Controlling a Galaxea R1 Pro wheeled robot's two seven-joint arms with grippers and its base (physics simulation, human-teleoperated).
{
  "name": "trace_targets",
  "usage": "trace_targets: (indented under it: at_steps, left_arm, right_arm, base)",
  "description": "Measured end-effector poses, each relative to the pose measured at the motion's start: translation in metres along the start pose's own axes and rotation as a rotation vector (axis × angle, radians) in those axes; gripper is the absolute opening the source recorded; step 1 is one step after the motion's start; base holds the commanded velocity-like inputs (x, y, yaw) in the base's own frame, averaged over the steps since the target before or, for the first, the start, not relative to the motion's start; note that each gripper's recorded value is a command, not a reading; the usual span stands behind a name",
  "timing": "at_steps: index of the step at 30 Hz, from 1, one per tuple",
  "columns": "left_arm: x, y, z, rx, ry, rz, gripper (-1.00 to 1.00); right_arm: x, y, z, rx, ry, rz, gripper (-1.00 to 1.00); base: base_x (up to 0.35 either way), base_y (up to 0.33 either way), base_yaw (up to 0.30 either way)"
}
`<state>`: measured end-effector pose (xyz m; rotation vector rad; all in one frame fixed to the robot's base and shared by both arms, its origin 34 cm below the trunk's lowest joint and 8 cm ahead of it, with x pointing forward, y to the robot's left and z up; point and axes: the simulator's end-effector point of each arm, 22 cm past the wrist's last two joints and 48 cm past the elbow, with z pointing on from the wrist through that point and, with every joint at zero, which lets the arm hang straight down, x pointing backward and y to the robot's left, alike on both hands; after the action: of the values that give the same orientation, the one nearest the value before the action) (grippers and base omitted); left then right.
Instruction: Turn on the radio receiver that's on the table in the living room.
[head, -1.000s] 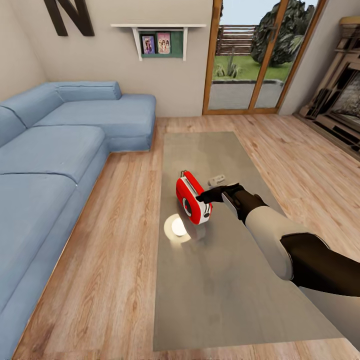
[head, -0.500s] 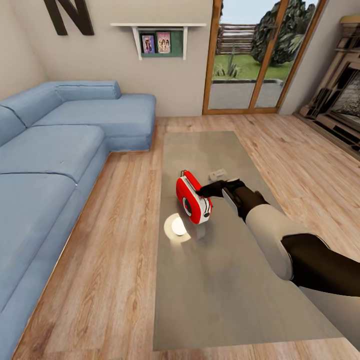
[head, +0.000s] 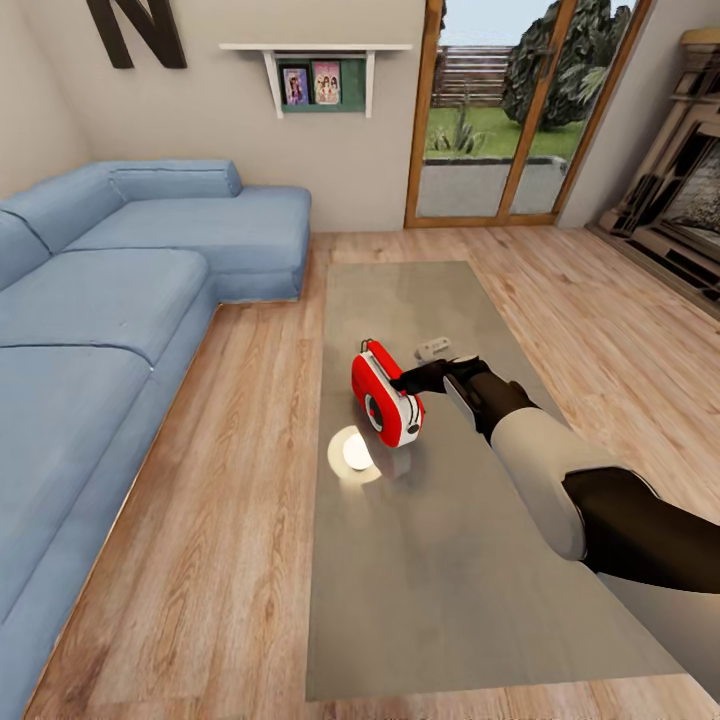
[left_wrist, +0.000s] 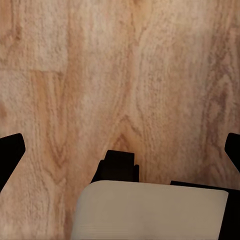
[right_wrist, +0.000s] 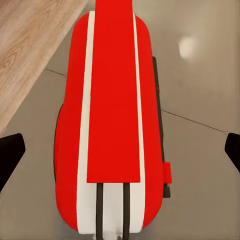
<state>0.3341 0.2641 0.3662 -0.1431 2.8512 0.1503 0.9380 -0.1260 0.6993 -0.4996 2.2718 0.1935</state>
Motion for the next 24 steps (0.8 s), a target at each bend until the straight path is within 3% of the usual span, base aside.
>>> trace_targets:
  at_steps: [24]
  left_arm:
    - [0.016,0.001,0.003,-0.003,0.038,0.004,1.00]
  right_arm:
    - [0.024,0.001,0.019,-0.009,0.034,0.010,1.00]
  base:
    - [0.000,0.000,-0.004]
